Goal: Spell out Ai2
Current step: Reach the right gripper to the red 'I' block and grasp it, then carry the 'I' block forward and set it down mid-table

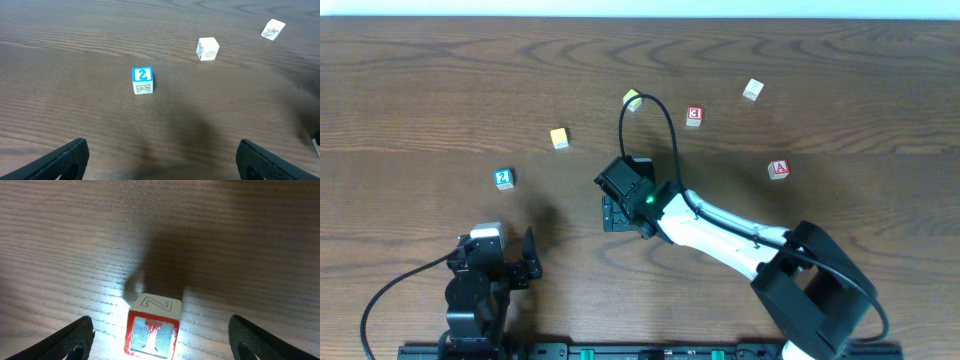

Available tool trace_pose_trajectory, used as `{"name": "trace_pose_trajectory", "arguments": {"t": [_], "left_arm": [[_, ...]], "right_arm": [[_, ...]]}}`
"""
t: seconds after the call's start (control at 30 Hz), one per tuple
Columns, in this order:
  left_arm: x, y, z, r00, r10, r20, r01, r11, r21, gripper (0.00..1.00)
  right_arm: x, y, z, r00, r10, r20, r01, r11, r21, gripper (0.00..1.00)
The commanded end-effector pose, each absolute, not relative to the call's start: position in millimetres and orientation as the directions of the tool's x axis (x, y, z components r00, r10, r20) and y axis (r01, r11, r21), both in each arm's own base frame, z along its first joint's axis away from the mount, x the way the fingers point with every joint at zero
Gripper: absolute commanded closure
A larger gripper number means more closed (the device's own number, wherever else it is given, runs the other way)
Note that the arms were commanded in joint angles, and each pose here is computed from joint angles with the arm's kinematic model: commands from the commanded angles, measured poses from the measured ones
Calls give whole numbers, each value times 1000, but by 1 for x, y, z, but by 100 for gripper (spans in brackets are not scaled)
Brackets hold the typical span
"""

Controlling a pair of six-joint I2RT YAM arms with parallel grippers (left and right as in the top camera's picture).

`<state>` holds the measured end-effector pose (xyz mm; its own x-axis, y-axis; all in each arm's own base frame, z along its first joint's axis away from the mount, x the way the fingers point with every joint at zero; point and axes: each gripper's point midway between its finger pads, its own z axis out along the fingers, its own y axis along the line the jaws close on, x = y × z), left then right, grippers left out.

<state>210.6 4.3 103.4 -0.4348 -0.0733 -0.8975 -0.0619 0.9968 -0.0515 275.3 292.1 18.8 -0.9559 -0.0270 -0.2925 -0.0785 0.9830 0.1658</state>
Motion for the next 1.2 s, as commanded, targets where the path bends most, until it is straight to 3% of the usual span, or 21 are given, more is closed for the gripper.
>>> {"name": "trace_pose_trajectory", "arguments": {"t": [0.0,0.13,0.4,0.93,1.03,1.17], "left_arm": [[211,8,98,-441,-58,-896,-73,997,-29,5],[211,8,98,-441,-58,-896,-73,997,-29,5],[211,8,98,-441,-58,-896,-72,997,-29,5],[211,8,98,-441,-58,-896,-73,997,-29,5],[211,8,98,-441,-58,-896,-72,997,-29,5],[211,8,98,-441,-58,-896,-73,997,-29,5]], "right_arm": [[275,297,12,-955,-22,-295,-69,986,149,15],[275,297,7,-957,-24,-289,-68,988,142,18],[276,298,7,-956,-23,-293,-68,987,146,52],[279,282,7,-951,-26,-308,-49,997,68,70],[291,275,20,-940,-17,-340,-26,999,23,76],[320,284,56,-912,-57,-406,-73,997,24,74]]}}
